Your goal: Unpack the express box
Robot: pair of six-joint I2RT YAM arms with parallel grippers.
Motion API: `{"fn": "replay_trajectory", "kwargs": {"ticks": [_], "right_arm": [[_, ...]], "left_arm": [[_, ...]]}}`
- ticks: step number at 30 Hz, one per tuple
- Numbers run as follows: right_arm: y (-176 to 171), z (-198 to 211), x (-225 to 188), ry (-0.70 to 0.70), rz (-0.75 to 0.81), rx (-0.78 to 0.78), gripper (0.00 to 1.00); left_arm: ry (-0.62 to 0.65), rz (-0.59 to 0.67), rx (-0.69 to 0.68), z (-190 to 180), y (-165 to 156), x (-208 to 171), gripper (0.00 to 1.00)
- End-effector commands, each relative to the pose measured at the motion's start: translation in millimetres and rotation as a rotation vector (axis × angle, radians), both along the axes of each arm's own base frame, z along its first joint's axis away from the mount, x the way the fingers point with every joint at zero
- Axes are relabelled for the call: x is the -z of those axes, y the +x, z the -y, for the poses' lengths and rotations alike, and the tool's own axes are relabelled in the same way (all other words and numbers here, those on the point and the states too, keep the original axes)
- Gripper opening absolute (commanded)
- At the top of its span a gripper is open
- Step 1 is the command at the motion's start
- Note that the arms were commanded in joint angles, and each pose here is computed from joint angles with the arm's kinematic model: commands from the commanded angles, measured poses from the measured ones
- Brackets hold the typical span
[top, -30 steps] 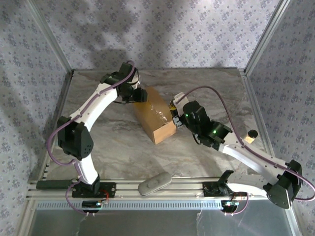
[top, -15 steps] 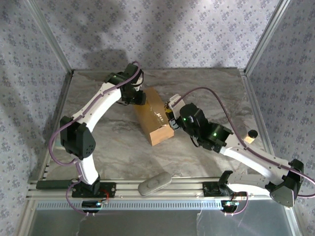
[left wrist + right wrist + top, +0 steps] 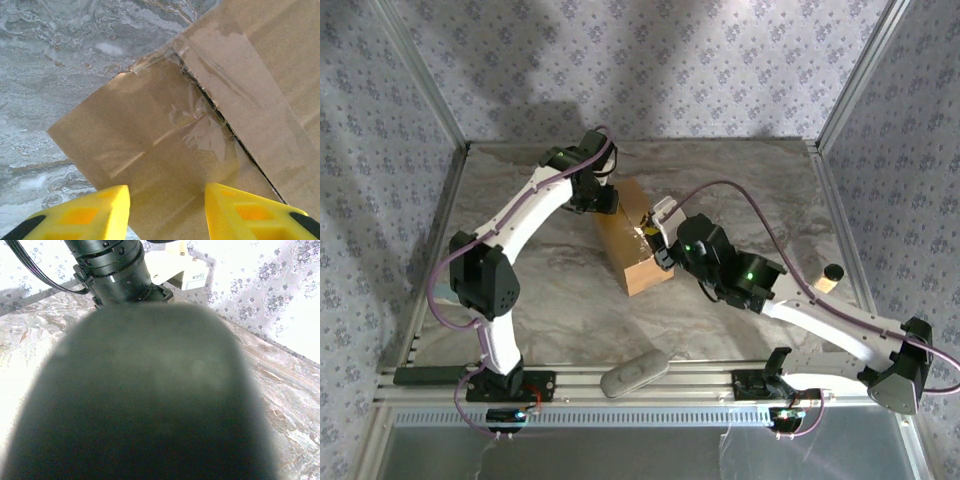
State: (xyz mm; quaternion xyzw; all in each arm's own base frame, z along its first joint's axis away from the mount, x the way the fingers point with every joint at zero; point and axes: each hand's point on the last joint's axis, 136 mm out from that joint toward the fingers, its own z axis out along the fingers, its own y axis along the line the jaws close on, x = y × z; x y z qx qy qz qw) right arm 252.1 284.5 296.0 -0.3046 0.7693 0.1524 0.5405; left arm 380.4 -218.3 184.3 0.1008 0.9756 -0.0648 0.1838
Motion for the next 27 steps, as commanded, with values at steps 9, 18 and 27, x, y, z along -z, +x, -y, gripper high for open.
{"fn": "replay_trajectory", "kwargs": {"ticks": [9,18,27], "right_arm": [[-1.5,-16.1,8.4,0.029,-0.026,-0.020,0.00],[-3.5,-9.6,24.2,-0.027,-0.035,0.009,0.00],[-6.7,-3.0,24.5,-0.074,0.001,0.030,0.00]], "left_arm": [[0.070,-0.100,0.026,-2.3,-14.1,31.8,0.42],[0.078,-0.101,0.029,-2.1,-13.1,34.4,0.41],[0.098,-0.104,0.026,-5.6,-13.1,36.4,0.40]]}}
